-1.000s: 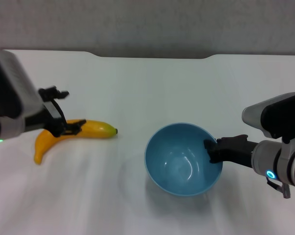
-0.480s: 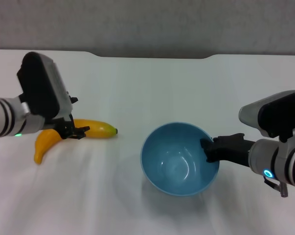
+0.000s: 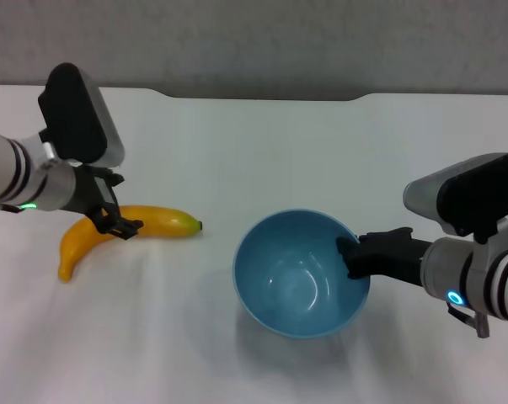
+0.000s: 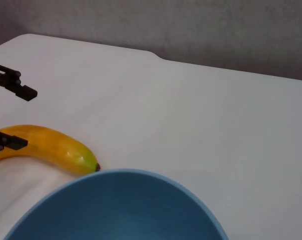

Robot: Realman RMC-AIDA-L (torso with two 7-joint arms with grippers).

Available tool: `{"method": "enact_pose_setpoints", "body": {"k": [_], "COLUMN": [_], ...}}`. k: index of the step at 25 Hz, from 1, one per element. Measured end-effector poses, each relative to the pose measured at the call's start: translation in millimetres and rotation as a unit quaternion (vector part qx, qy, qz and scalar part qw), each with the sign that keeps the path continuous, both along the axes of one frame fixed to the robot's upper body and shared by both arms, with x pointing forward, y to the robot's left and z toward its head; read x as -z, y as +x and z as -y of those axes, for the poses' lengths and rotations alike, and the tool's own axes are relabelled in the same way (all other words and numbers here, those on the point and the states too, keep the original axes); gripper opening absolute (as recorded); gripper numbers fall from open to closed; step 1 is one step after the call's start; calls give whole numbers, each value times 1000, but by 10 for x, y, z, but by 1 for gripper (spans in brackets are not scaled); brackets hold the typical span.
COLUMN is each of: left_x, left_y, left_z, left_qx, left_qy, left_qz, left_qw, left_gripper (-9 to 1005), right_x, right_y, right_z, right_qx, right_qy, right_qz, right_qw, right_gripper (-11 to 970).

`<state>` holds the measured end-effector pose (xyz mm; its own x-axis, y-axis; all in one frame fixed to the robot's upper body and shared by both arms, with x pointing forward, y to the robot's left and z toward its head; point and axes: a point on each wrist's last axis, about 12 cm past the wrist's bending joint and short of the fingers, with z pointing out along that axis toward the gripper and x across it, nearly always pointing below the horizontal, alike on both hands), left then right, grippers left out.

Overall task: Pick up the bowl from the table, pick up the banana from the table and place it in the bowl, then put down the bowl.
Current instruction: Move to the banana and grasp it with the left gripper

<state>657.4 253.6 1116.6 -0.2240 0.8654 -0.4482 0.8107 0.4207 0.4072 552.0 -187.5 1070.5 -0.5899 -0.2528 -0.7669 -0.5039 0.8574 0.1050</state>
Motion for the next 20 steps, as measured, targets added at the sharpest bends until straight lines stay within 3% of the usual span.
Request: {"method": "enact_pose_setpoints", "body": {"k": [5, 12, 20], "left_x": [-15, 33, 238], "left_y": [21, -14, -109], "left_z": [-114, -273, -341], "left_qx": [-17, -68, -106], "left_qy": [25, 4, -13], "left_qz": [-20, -24, -41], "left_qw": [999, 997, 993], "left_gripper": [862, 862, 863], "right_x": [-22, -44, -65], "right_y": [-10, -19, -33], "right_z": [-32, -67, -109], "right_qx": [-5, -10, -16], "right_qy": [3, 6, 8], "right_qz": [3, 6, 10], "right_qw": [1000, 1000, 1000], "right_gripper": [43, 44, 45]}}
